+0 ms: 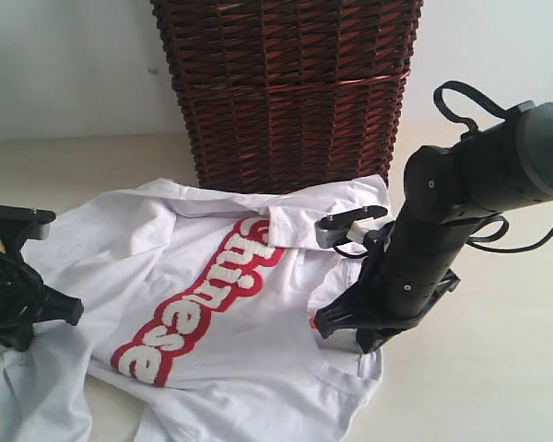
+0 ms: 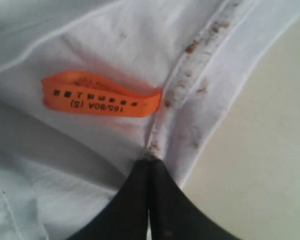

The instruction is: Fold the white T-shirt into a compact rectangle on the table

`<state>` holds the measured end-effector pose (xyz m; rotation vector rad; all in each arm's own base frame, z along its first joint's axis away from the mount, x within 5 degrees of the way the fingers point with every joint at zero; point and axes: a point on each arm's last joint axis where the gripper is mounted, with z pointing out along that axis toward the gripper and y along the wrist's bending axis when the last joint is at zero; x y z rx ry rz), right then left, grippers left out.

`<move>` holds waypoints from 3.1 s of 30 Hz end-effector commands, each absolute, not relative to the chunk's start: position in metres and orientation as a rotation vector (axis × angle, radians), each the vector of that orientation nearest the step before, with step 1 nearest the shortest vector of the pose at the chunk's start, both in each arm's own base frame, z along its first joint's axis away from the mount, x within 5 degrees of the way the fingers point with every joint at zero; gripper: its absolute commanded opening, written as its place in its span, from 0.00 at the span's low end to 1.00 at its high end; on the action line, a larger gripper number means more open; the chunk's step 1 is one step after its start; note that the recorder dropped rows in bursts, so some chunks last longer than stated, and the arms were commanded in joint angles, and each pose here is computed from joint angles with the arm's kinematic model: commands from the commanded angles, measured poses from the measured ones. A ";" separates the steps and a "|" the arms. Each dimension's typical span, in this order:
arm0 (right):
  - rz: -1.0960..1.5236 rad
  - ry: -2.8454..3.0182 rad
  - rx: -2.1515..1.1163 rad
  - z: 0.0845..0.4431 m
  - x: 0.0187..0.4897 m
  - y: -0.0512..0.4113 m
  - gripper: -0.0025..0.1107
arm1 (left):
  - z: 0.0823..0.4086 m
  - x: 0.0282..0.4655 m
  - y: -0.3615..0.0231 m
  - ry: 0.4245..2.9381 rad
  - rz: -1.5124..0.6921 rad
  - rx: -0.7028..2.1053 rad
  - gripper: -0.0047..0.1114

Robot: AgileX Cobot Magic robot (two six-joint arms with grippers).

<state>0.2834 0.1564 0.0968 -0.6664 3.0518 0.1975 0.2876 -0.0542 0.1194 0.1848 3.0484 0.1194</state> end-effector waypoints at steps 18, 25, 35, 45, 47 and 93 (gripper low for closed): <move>-0.206 3.142 -0.735 0.060 0.290 0.095 0.02 | 0.156 0.290 0.012 3.079 0.544 0.043 0.04; 0.098 2.918 -0.765 0.110 0.297 0.115 0.02 | 0.157 0.296 -0.020 3.109 0.007 0.226 0.15; 0.427 2.602 -0.778 0.197 0.282 0.136 0.02 | 0.162 0.297 -0.029 3.087 -0.133 0.256 0.34; 0.427 2.659 -1.193 0.139 0.236 0.207 0.02 | 0.183 0.295 -0.034 2.987 -0.225 0.242 0.34; 0.372 2.712 -1.170 0.122 0.237 0.208 0.02 | 0.195 0.292 -0.037 2.946 -0.272 0.228 0.34; 0.046 2.865 -1.227 0.081 0.239 0.189 0.02 | 0.146 0.261 -0.032 3.000 0.057 0.142 0.04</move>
